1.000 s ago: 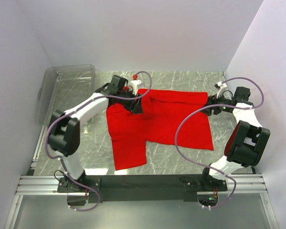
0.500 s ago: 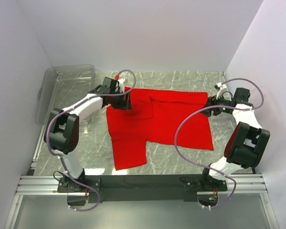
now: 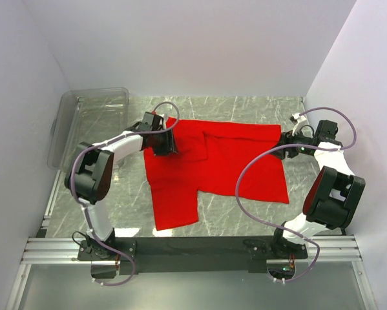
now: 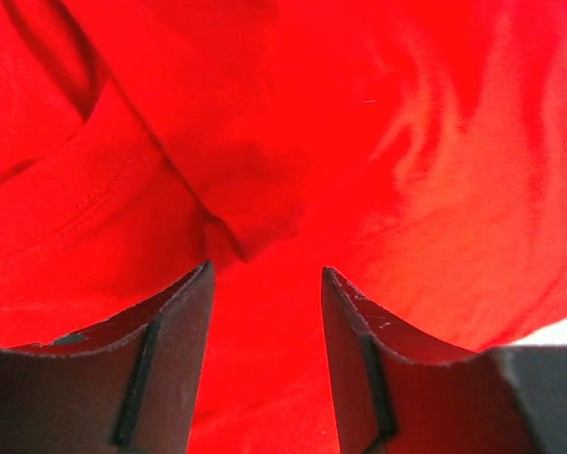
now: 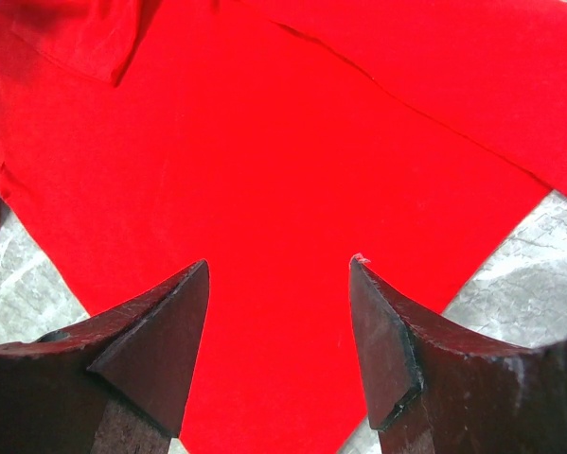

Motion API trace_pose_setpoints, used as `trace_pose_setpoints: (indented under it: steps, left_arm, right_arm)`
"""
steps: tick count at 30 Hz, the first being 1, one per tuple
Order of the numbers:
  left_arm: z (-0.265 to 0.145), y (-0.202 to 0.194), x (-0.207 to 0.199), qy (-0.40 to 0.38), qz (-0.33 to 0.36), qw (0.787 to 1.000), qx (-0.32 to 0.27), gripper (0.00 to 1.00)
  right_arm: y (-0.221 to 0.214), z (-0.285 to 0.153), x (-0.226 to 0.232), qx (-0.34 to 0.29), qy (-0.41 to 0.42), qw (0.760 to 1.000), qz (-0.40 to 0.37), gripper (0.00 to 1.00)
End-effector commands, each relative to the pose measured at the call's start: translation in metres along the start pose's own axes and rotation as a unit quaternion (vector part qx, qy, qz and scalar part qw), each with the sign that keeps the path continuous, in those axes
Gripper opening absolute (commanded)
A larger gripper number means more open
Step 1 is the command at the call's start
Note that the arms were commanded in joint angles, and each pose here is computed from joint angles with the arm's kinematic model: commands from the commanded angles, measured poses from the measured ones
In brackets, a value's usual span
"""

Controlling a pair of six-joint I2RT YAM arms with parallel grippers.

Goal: Fold and stack the t-shirts

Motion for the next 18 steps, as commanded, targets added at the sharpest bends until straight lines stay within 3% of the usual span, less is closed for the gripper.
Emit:
trace_pose_setpoints:
  steps: [1, 18]
  left_arm:
    - [0.013, 0.002, 0.002, 0.006, -0.020, 1.000, -0.004, 0.54]
    - [0.023, -0.009, 0.008, 0.013, -0.032, 0.999, 0.024, 0.38]
  right_arm:
    - [0.011, -0.005, 0.005, -0.020, 0.002, 1.000, -0.018, 0.67]
    - [0.011, -0.006, 0.003, -0.018, -0.003, 1.000, -0.017, 0.67]
Point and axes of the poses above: each gripper's point midway between its finger pads, its own z axis out along the fingers, its own x axis along the line the jaws close on, y = z × x, the point moved 4 cm from there along -z, back along the fingers, and after that the axes turned 12 degrees about z, right-handed, at the moved point
